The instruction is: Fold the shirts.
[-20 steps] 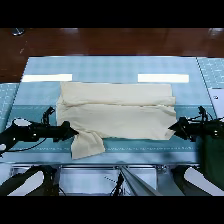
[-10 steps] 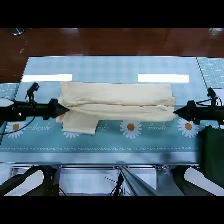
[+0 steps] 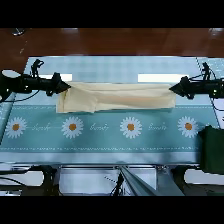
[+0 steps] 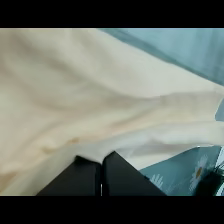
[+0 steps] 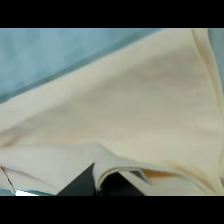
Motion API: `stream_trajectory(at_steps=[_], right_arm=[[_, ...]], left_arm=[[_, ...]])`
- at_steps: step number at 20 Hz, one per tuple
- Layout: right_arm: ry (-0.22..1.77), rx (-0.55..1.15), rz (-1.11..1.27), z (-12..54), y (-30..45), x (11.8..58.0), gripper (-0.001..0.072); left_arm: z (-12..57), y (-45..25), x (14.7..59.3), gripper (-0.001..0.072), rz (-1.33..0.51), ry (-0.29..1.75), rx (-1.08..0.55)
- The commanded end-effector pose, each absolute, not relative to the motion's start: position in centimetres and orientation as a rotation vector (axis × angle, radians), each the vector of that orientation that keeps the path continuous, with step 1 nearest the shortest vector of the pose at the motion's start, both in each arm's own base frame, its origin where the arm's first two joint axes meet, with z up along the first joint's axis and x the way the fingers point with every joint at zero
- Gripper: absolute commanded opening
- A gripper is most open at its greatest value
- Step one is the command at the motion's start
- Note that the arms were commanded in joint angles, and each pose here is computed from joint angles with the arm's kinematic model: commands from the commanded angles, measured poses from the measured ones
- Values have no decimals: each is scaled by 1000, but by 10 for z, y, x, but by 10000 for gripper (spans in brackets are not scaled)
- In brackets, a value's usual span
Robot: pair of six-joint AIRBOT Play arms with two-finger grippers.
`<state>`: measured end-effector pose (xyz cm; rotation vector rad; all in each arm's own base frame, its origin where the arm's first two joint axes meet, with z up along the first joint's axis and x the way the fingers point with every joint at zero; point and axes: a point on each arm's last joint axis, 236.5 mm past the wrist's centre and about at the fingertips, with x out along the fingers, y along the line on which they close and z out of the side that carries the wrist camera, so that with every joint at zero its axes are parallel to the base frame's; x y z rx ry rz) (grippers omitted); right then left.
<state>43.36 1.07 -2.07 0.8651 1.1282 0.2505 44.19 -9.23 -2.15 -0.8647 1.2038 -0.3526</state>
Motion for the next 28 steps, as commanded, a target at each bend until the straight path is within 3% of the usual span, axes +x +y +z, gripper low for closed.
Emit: stream_trajectory(at_steps=[1, 6, 7, 8, 9, 11, 14, 17, 22, 27, 28], right_arm=[[1120, 878, 238, -27, 9, 473, 20], [1160, 916, 200, -56, 3, 483, 28], [1170, 925, 200, -61, 4, 482, 298], [1177, 919, 210, -62, 5, 481, 639], [1174, 912, 216, -60, 1, 480, 621], [1179, 920, 232, -47, -14, 475, 621], [1335, 813, 220, -52, -54, 425, 621], [1448, 789, 110, -73, -83, 392, 621], [1379, 805, 154, -91, -56, 422, 621], [1382, 833, 301, -100, 10, 441, 619], [1385, 817, 314, -99, 19, 443, 589]], left_arm=[[-37, -92, 475, 23, -334, 1240, -919], [-52, -88, 493, 27, -345, 1220, -882], [-50, -88, 494, 185, -364, 1212, -857], [-48, -89, 491, 611, -379, 1221, -854], [-43, -85, 489, 700, -393, 1234, -839], [-34, -52, 477, 699, -339, 1313, -779], [-32, 60, 422, 699, 77, 1480, -670], [0, 111, 403, 699, 213, 1333, -597], [51, 21, 407, 699, 24, 954, -614], [20, -101, 375, 699, -198, 1070, -595], [16, -119, 375, 699, -232, 1080, -576]])
